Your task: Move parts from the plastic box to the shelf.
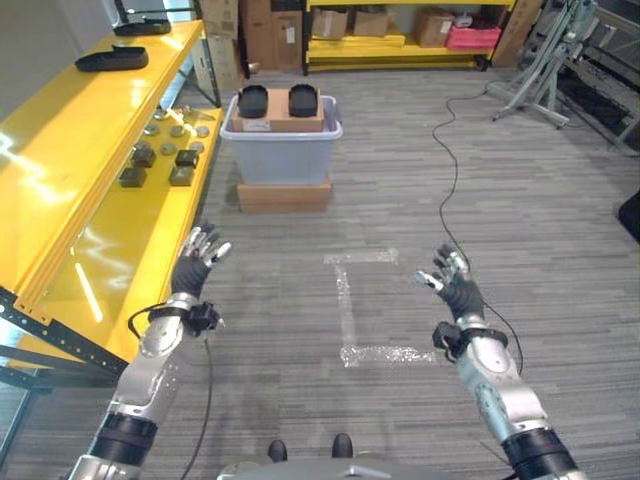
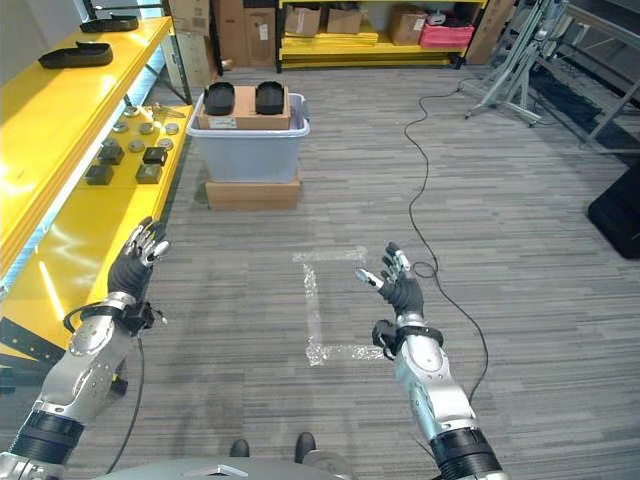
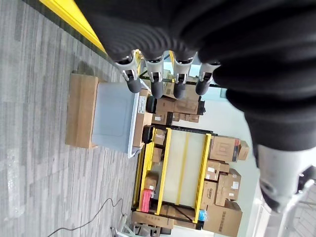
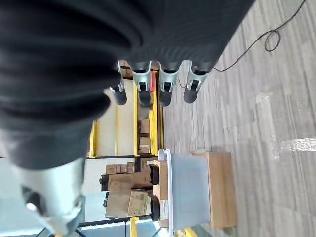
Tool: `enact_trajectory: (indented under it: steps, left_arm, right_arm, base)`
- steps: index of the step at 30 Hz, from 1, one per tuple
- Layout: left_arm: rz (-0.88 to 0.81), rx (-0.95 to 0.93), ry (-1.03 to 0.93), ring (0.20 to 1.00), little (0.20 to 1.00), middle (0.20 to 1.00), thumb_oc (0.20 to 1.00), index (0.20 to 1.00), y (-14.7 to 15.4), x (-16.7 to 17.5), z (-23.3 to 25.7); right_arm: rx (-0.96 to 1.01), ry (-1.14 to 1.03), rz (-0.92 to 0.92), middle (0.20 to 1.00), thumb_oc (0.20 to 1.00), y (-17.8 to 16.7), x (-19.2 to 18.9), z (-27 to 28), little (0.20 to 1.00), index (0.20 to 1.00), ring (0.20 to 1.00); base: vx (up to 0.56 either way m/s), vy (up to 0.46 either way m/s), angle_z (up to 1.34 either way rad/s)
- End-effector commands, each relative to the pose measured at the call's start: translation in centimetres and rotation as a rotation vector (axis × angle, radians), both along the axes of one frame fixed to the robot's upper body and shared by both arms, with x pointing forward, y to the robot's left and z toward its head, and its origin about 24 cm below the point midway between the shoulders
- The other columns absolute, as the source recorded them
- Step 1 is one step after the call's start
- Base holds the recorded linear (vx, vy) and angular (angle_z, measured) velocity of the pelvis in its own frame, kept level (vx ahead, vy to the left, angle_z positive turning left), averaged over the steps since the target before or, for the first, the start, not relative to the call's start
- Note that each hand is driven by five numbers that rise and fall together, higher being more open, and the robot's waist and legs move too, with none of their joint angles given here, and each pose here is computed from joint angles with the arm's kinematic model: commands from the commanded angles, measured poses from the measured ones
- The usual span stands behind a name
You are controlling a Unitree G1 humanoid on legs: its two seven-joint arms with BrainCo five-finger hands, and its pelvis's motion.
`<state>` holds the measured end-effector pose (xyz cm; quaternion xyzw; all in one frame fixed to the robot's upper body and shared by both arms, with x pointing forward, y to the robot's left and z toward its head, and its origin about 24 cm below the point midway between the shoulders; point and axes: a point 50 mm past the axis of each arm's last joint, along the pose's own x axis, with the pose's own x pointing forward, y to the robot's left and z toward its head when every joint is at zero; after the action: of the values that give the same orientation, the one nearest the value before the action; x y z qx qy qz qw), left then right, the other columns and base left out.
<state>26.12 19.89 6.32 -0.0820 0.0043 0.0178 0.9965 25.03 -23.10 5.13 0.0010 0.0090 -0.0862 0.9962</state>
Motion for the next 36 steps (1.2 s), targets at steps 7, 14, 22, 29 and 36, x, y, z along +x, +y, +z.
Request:
enact_trajectory:
  steps: [7, 14, 22, 29, 36]
  left_arm:
    - [0.050, 0.038, -0.067, 1.000, 1.000, 1.000, 1.000, 1.000, 1.8, -0.4, 1.8]
    - [0.046, 0.027, -0.040, 1.000, 1.000, 1.000, 1.000, 1.000, 2.3, -0.7, 1.7]
    - [0.082, 0.008, -0.067, 1.000, 1.000, 1.000, 1.000, 1.000, 2.8, -0.7, 2.6]
    - [0.195, 0.008, -0.099, 1.000, 1.000, 1.000, 1.000, 1.000, 4.8, -1.5, 3.4]
    - [0.234, 0.004, -0.095, 1.000, 1.000, 1.000, 1.000, 1.000, 6.2, -2.4, 3.2]
  right_arm:
    - [0.020, -0.150, 0.024, 1.000, 1.000, 0.5, 0.0, 3.2, 1.000, 1.000, 1.000]
    - [0.048, -0.170, 0.028, 1.000, 1.000, 0.7, 0.1, 3.9, 1.000, 1.000, 1.000]
    - [0.102, -0.173, 0.018, 1.000, 1.000, 1.4, -0.2, 3.7, 1.000, 1.000, 1.000]
    - [0.118, -0.166, 0.071, 1.000, 1.000, 2.1, -0.5, 3.4, 1.000, 1.000, 1.000]
    - [0.117, -0.132, 0.082, 1.000, 1.000, 0.4, -1.8, 3.0, 1.000, 1.000, 1.000]
  base:
    - [0.04, 0.040, 0.00]
    - [0.07, 0.085, -0.04]
    - [0.09, 0.130, -0.11]
    - [0.22, -0.036, -0.23]
    - [0.50, -0.228, 0.10]
